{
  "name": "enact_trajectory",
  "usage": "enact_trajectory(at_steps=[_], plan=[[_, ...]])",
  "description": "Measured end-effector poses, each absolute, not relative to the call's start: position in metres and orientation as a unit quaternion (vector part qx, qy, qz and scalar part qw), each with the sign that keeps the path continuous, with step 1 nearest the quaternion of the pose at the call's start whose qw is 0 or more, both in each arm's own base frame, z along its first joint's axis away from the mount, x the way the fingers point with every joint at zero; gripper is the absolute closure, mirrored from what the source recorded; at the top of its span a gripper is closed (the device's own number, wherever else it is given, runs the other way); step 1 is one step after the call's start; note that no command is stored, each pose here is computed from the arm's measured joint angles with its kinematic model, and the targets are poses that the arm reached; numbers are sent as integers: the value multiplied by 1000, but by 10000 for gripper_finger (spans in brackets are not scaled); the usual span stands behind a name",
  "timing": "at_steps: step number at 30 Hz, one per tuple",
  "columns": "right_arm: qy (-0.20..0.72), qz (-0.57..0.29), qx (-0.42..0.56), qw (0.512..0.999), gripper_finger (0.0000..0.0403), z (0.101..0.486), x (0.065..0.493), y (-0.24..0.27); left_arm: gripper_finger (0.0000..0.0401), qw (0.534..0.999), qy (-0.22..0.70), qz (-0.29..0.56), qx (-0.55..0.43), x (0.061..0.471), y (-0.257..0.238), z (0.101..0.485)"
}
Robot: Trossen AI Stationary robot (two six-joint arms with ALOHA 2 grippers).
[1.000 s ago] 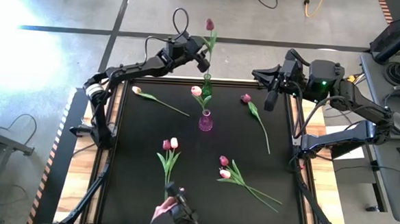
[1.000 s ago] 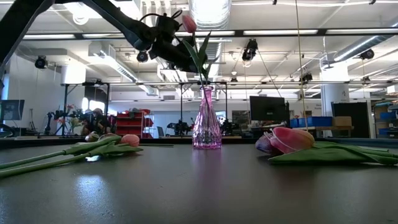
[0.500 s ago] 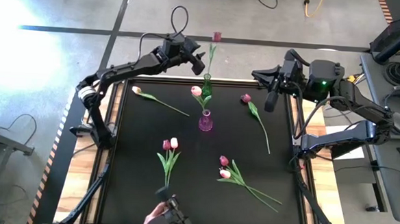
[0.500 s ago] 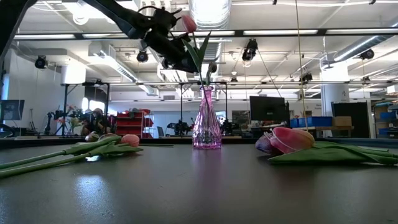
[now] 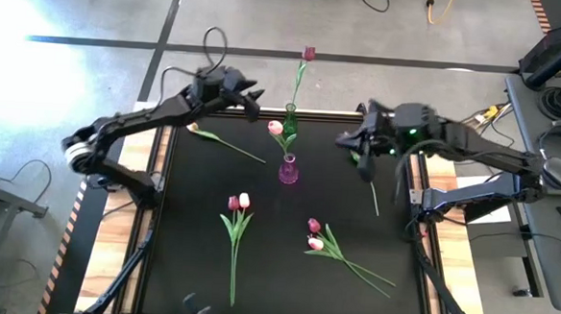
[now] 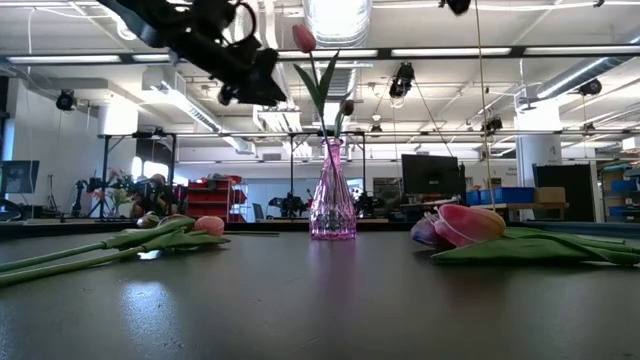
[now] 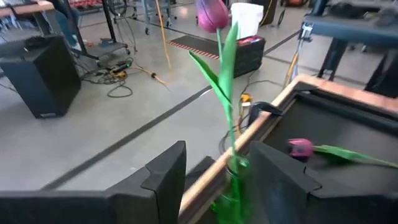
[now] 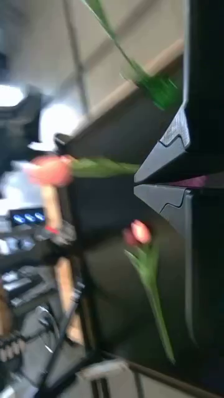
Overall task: Sort flowers into vase by color
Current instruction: Put the bottom right pink tulip into the purple vase
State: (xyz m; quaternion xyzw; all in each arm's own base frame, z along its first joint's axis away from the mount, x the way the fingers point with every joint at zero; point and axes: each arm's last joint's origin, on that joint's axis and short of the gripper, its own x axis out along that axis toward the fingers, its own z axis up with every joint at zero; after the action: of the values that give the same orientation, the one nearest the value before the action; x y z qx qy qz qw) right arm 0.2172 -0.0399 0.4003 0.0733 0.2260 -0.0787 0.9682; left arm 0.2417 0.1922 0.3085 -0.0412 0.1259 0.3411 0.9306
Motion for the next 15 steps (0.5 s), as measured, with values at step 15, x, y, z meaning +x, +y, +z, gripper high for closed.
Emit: enact_trajectory(at_steps=[15], plan=[[418, -8, 271, 867, 387, 279, 215, 44, 392, 919, 148, 343, -125, 190, 147, 309]])
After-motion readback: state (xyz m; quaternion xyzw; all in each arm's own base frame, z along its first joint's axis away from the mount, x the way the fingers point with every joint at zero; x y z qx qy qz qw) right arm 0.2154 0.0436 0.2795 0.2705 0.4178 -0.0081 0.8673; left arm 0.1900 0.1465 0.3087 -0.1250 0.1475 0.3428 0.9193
